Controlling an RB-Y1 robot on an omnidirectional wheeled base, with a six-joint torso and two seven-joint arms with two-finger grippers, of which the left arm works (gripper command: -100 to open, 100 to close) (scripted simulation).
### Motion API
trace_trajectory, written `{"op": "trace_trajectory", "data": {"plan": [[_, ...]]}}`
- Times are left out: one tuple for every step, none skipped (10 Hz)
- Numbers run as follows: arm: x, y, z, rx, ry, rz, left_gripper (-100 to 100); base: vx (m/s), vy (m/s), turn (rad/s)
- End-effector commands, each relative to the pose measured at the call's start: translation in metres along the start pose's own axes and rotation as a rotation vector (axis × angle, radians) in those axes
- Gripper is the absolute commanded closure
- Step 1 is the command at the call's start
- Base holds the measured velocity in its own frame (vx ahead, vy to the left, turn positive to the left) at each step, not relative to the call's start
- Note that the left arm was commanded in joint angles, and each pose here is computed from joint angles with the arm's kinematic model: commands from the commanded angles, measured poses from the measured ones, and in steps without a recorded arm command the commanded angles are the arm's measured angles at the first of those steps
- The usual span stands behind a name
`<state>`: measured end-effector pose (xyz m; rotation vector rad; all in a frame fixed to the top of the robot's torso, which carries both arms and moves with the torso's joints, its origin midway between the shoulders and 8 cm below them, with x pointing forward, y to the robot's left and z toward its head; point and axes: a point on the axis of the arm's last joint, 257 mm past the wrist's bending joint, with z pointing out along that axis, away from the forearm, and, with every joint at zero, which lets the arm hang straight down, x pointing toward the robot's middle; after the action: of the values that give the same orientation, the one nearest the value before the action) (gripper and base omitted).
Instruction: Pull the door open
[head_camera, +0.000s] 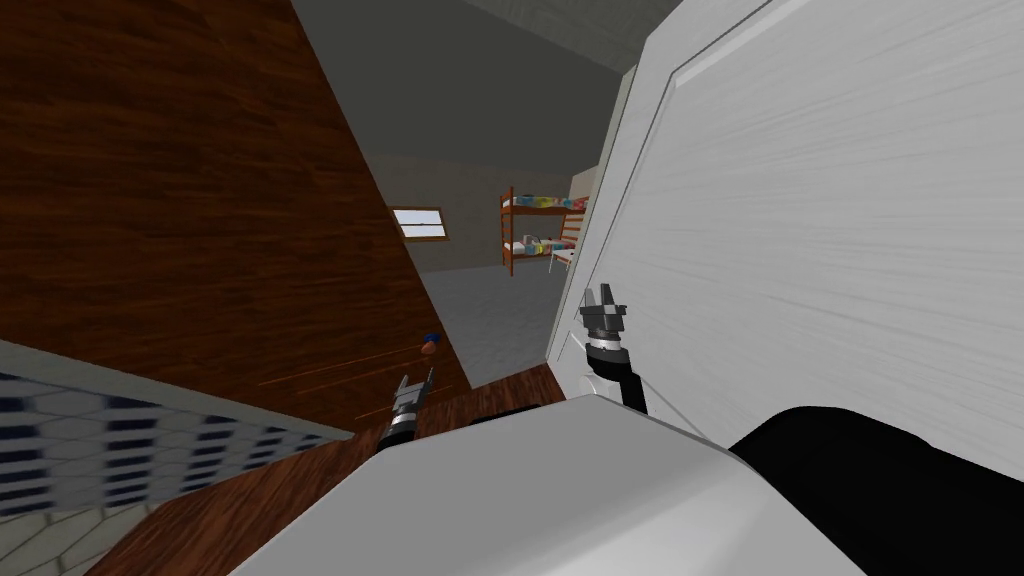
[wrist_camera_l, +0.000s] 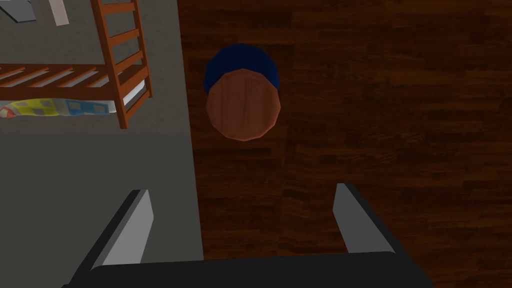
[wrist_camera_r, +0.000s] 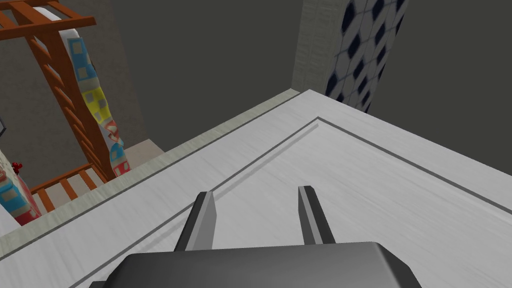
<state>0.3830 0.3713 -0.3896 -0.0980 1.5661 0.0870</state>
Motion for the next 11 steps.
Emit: {"op": "trace_trajectory", "data": {"plan": [[0.002, 0.011, -0.0024, -0.014, 0.001, -0.001, -100, 0.179, -0.005, -0.081], [0.002, 0.02, -0.0044, -0.024, 0.002, -0.001, -100, 0.171, -0.014, -0.118], [0.002, 0.029, -0.0064, -0.035, 0.002, -0.001, -100, 0.192, -0.03, -0.11], [0.002, 0.033, -0.0074, -0.04, 0.003, -0.001, -100, 0.189, -0.017, -0.053], [0.002, 0.044, -0.01, -0.054, 0.003, -0.001, -100, 0.213, -0.004, -0.105], [0.002, 0.05, -0.0114, -0.062, 0.003, -0.001, -100, 0.199, 0.01, -0.103], [0.003, 0.046, -0.0085, -0.056, 0.003, -0.001, -100, 0.081, 0.008, -0.014], [0.003, 0.046, -0.0085, -0.056, 0.003, -0.001, 100, -0.008, 0.004, 0.028], [0.003, 0.046, -0.0085, -0.056, 0.003, -0.001, 100, -0.027, 0.007, 0.0], [0.003, 0.046, -0.0085, -0.056, 0.003, -0.001, 100, -0.025, 0.001, -0.016], [0.003, 0.046, -0.0085, -0.056, 0.003, -0.001, 100, -0.017, -0.001, -0.001]]}}
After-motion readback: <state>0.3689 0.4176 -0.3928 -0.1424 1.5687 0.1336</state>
